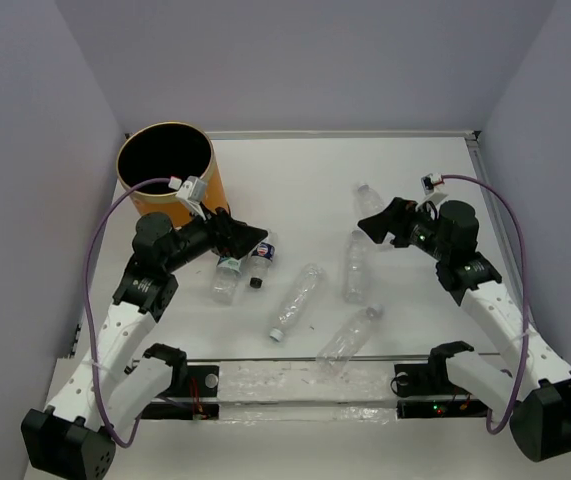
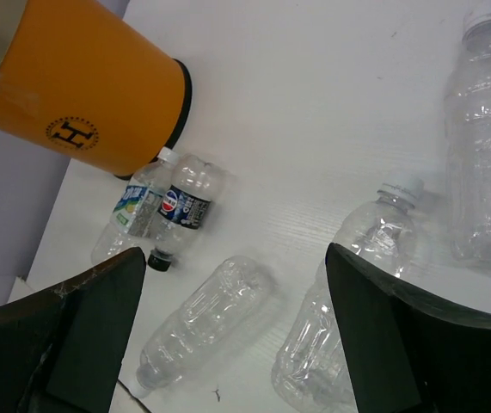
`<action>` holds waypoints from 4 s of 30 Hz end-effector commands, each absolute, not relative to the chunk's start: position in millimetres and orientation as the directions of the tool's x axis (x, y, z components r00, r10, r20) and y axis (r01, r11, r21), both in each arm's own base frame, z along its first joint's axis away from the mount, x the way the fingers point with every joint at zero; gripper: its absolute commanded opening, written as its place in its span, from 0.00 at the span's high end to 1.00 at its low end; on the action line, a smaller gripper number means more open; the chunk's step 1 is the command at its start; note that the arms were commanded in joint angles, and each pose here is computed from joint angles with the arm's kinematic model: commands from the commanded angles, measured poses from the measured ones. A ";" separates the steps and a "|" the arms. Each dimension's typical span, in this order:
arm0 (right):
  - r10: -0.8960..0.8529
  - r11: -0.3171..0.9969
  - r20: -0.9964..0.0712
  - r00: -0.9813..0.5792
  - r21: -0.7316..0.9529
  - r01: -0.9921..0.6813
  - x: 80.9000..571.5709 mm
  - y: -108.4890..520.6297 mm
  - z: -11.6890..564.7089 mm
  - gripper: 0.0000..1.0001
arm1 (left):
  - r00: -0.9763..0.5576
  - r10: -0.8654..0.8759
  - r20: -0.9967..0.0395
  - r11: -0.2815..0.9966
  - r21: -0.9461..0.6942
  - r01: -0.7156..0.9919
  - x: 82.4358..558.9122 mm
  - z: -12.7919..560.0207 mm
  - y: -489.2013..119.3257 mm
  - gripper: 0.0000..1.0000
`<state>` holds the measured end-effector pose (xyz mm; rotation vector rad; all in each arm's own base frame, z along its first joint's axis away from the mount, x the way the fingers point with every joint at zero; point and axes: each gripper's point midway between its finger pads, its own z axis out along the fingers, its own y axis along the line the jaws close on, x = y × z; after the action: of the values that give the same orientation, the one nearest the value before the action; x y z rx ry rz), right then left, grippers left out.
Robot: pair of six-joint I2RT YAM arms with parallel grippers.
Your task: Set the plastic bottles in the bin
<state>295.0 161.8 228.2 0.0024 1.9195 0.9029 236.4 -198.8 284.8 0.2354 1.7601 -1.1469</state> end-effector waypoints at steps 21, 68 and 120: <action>0.344 0.720 -0.798 -0.496 0.562 -0.406 283.6 162.6 230.4 0.14 | -0.547 -0.102 -0.831 0.964 -0.219 0.153 294.6 181.5 -202.2 0.11; 0.219 0.700 -0.641 -0.736 0.629 -0.340 220.9 257.9 161.4 0.07 | -0.386 -0.252 -0.887 0.919 -0.344 0.191 332.1 263.8 -235.5 0.62; 0.319 0.838 -0.657 -0.682 0.532 -0.120 283.4 304.3 116.6 0.55 | 0.073 -0.451 -0.889 0.876 -0.457 -0.157 409.3 393.2 1.5 0.10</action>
<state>260.3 302.0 58.4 0.1302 2.4268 0.6676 440.4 24.9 349.2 -0.5966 1.5887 -0.0593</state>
